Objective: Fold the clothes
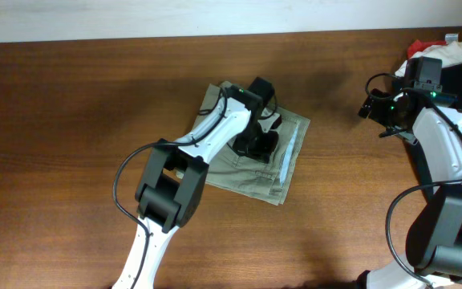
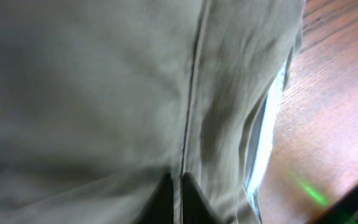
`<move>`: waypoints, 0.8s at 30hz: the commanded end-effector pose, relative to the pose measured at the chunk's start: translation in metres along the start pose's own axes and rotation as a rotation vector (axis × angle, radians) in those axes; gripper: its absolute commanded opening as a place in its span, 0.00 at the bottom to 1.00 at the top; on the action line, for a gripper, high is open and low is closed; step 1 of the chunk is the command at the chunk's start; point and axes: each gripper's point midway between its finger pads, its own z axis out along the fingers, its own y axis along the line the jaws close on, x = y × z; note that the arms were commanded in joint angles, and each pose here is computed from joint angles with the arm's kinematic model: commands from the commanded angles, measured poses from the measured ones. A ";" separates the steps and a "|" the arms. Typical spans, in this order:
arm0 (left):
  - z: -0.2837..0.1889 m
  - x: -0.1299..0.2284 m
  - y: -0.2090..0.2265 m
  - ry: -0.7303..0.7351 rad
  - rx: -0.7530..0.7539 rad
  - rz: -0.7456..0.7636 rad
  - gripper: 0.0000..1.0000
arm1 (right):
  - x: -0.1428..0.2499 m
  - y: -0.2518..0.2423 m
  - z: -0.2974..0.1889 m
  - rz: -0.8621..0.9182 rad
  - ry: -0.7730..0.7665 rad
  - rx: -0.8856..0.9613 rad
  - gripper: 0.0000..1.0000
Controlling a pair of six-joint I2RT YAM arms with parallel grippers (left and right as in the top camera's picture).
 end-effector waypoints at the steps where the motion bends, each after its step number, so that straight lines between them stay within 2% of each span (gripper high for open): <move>1: -0.067 -0.037 0.022 -0.153 -0.032 0.055 0.69 | -0.006 0.000 -0.007 0.008 -0.026 0.003 0.99; 2: -0.084 -0.043 0.036 -0.185 -0.065 0.033 0.76 | -0.007 0.000 -0.007 0.008 -0.026 0.003 0.99; 4: -0.124 -0.053 0.080 -0.253 -0.154 -0.042 0.99 | -0.006 0.000 -0.007 0.008 -0.026 0.003 0.99; 7: -0.169 -0.047 0.165 -0.320 -0.186 -0.192 0.99 | -0.006 0.000 -0.007 0.008 -0.026 0.003 0.99; 9: -0.181 -0.034 0.203 -0.332 -0.119 -0.228 0.99 | -0.006 0.000 -0.007 0.008 -0.026 0.003 0.99; 11: -0.180 -0.022 0.207 -0.343 0.081 -0.182 0.99 | -0.006 0.000 -0.007 0.008 -0.026 0.003 0.99; 12: -0.173 -0.014 0.212 -0.335 0.135 -0.186 0.99 | -0.006 0.000 -0.007 0.009 -0.026 0.003 0.99; 17: -0.131 0.004 0.224 -0.280 0.167 -0.180 0.99 | -0.006 0.000 -0.007 0.008 -0.026 0.003 0.99; 24: -0.113 0.007 0.228 -0.266 0.172 -0.184 0.99 | -0.006 0.000 -0.007 0.008 -0.026 0.003 0.99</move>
